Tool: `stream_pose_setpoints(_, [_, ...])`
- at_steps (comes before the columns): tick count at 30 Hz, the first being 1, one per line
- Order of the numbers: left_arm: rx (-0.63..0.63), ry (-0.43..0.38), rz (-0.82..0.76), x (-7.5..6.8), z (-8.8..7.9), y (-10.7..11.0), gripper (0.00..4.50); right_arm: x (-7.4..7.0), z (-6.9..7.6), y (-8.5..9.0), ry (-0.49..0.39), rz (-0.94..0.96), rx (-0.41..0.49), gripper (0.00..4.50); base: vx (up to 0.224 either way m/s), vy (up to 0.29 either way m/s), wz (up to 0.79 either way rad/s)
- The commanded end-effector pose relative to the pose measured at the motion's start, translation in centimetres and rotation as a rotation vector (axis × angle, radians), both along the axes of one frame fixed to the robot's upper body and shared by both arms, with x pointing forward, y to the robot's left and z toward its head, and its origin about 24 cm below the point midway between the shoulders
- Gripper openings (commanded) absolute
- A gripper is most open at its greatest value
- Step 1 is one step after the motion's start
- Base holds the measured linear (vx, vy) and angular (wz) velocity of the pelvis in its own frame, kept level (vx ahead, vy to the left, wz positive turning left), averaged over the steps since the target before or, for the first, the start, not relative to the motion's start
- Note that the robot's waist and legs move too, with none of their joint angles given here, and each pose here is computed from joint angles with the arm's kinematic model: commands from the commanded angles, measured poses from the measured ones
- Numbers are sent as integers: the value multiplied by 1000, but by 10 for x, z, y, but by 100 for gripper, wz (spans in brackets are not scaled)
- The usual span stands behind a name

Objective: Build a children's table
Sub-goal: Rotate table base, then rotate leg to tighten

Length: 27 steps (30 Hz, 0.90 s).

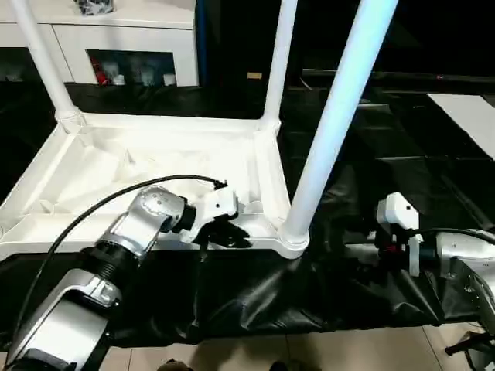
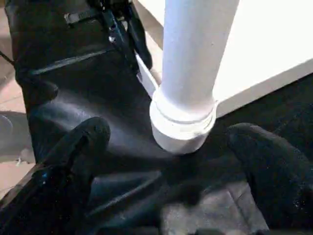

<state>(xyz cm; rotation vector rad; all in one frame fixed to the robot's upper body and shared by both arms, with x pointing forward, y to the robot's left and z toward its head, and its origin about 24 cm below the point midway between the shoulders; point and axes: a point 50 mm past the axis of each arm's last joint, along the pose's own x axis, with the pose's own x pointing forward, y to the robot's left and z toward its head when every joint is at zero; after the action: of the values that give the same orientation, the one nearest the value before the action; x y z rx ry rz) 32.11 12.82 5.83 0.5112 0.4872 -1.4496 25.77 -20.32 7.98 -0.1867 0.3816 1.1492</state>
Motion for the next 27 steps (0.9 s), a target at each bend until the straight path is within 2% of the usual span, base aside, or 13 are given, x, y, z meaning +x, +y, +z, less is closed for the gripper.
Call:
stream_pose_setpoints(1, [-1, 13, 16, 2, 2, 1, 10, 5, -1, 6, -11, 2, -8, 450, 0, 0, 0])
stream_pose_setpoints(6, [-97, 56, 20, -2, 7, -5, 3, 21, -15, 20, -68, -70, -77, 450, 0, 0, 0])
stream_pose_setpoints(8, [-94, 63, 22, -7, 3, -5, 3, 29, -19, 30, -54, -85, -47, 450, 0, 0, 0])
stream_pose_setpoints(9, [-91, 63, 25, -8, 1, -5, 1, 30, -20, 32, -56, -85, -50, 432, 0, 0, 0])
stream_pose_setpoints(22, [-86, 55, 56, -12, -2, -5, 0, 39, -27, 43, -64, -52, -67, 341, 0, 0, 0])
stream_pose_setpoints(27, [-79, 49, 68, -12, -2, -4, 0, 44, -29, 49, -52, -45, -39, 305, 0, 0, 0])
